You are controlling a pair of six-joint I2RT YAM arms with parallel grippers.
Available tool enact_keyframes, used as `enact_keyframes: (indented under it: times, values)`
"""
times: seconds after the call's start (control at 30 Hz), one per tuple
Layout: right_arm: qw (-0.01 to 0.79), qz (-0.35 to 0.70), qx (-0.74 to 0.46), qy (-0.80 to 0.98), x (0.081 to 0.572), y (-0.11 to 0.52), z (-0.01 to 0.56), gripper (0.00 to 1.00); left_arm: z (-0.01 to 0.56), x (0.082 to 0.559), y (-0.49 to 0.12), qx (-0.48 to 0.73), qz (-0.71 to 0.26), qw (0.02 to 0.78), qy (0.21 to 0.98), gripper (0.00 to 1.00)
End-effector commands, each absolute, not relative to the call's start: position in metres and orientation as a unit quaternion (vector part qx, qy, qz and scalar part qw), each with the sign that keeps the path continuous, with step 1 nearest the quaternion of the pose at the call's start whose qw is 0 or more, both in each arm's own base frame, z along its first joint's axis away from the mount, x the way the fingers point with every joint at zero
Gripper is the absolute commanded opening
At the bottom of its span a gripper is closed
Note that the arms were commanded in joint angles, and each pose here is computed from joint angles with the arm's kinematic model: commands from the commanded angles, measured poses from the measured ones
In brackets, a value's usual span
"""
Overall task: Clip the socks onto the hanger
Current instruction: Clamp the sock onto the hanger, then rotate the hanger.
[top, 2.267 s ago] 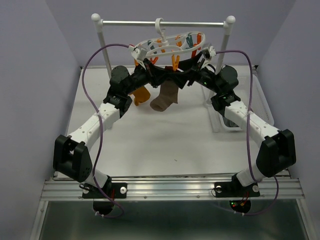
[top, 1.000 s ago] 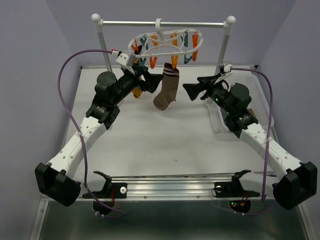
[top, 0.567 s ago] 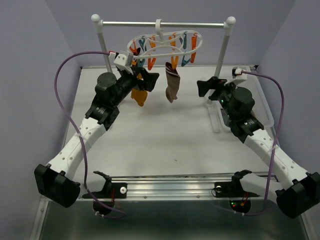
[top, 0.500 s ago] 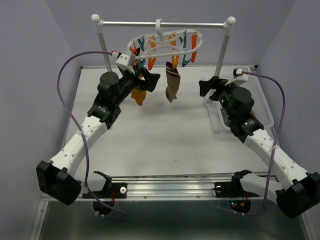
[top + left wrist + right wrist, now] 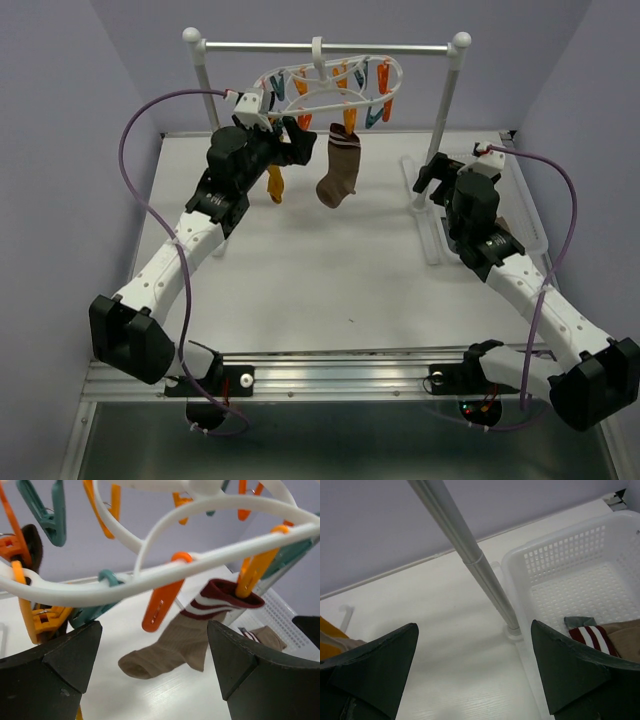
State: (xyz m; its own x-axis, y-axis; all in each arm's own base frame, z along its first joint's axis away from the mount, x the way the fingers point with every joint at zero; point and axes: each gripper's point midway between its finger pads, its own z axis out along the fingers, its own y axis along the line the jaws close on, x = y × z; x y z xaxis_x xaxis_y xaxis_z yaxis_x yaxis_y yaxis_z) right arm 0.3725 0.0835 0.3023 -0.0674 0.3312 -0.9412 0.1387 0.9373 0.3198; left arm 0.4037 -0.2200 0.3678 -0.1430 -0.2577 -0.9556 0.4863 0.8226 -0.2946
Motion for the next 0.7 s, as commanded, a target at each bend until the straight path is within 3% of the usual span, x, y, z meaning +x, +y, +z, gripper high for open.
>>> enact_keyframes:
  times: [0.0,0.27,0.67]
  values:
    - [0.675,0.044,0.19,0.712,0.378,0.065,0.317,1.0,0.415,0.424,-0.198,0.034,-0.279,0.696,0.661,0.99]
    - [0.672,0.033,0.203,0.712,0.386,0.053,0.314,1.0,0.418,0.463,-0.162,-0.022,-0.25,0.704,0.664,0.99]
    - [0.672,0.039,0.199,0.712,0.385,0.055,0.313,1.0,0.424,0.506,-0.152,-0.007,-0.248,0.71,0.659,0.99]
